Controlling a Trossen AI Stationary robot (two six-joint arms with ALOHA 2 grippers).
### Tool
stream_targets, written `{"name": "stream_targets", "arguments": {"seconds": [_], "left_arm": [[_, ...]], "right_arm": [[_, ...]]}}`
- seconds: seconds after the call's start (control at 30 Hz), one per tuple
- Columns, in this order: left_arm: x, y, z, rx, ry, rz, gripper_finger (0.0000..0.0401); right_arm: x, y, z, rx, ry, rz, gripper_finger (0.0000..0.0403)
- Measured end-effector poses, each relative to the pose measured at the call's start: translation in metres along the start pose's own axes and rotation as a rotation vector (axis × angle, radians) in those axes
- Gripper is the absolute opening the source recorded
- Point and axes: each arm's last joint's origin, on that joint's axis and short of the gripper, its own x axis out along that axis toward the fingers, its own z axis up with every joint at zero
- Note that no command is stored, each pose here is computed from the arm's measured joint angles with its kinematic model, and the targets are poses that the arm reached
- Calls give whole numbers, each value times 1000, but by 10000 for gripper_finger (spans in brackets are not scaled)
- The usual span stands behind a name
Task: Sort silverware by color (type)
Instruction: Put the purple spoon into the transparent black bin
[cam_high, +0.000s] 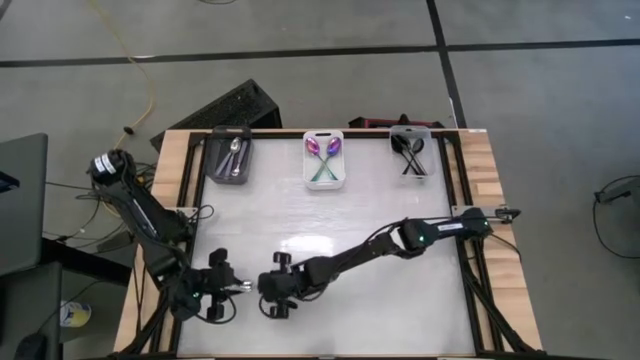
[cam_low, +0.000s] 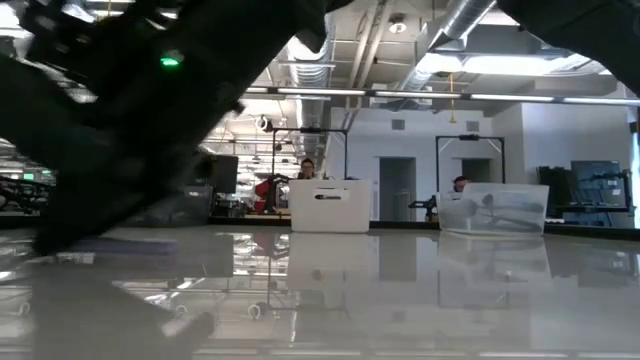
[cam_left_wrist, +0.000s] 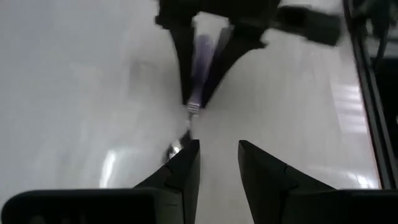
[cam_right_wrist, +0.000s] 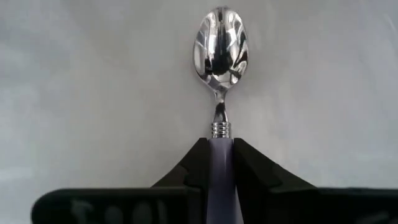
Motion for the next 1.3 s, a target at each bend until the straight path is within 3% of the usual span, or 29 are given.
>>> {"name": "stream_targets", "arguments": {"seconds": [0.17, 0.37, 0.57, 0.8, 1.03, 1.13, 1.3], "left_arm": [[-13, 3, 14, 30, -171, 29, 94], [-51, 10, 46, 88, -495, 75, 94], [-92, 39, 67, -114, -757, 254, 94], [-105, 59, 65, -131, -803, 353, 94], [-99, 70, 58, -155, -843, 451, 94], [-97, 74, 59, -189, -856, 477, 94], [-94, 79, 63, -244, -864, 501, 94]], "right_arm": [[-15, -32, 15, -52, 34, -49, 74], [-25, -99, 48, 0, -77, -115, 74], [-26, -167, 70, 109, -235, -147, 74], [-35, -239, 90, 244, -491, -181, 74], [-45, -311, 99, 407, -817, -119, 74], [-42, -335, 95, 492, -947, -74, 74], [-19, -350, 79, 598, -1023, -54, 74]]}}
